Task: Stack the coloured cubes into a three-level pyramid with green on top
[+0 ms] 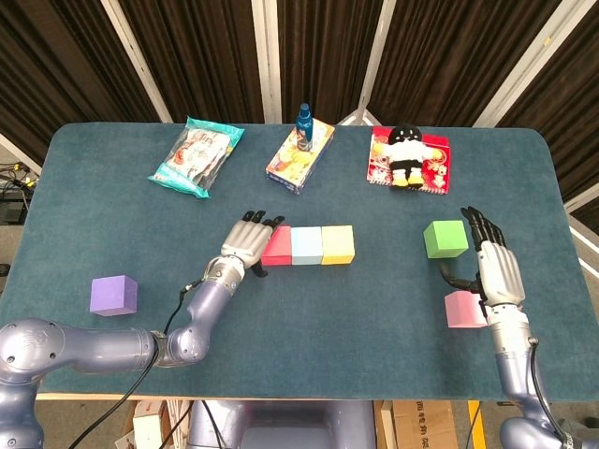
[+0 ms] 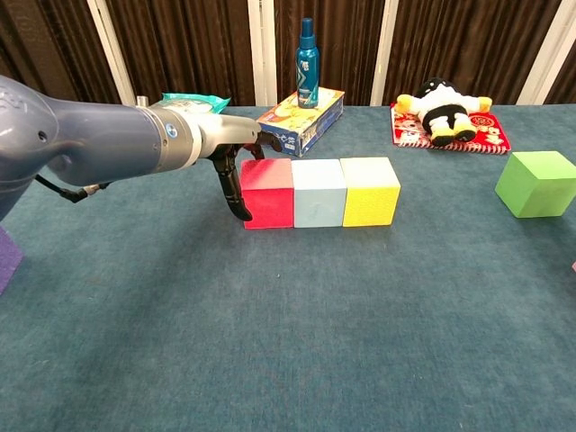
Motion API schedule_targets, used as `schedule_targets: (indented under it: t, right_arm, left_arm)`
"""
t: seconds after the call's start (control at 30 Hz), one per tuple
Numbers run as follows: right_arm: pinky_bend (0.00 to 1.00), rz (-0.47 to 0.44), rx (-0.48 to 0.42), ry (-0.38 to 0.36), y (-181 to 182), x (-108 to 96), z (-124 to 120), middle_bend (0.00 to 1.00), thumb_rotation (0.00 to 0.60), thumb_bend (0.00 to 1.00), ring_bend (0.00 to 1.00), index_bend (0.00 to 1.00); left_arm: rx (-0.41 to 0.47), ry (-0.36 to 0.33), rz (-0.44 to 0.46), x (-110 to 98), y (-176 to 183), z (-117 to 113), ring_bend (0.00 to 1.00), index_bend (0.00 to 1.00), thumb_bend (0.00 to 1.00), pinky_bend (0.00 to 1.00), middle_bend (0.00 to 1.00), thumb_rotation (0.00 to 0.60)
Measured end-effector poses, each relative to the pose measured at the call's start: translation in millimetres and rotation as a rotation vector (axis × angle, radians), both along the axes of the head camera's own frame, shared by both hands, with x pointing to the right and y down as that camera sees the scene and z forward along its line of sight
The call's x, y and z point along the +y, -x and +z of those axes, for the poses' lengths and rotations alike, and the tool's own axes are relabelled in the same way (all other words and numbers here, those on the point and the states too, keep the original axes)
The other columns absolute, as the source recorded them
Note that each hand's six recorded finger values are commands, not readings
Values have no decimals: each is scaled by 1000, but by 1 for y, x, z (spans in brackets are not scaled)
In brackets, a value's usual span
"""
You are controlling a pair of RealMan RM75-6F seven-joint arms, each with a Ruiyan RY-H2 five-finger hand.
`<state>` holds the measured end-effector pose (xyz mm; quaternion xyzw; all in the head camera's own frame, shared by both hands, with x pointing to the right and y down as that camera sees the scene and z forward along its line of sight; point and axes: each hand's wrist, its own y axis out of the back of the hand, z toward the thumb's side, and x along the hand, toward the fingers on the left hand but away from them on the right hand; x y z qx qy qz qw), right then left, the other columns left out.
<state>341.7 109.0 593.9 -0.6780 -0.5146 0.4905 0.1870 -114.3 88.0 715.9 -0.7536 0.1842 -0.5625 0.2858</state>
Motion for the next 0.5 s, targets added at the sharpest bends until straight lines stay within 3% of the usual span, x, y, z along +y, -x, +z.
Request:
schedule_targets:
  t: [0.5]
  right_arm:
    - [0,2,0,2,0,0,0,0,600,344,0,0]
  left_arm:
    - [4,2,5,1,-1,0,0,0,181,18,186,600]
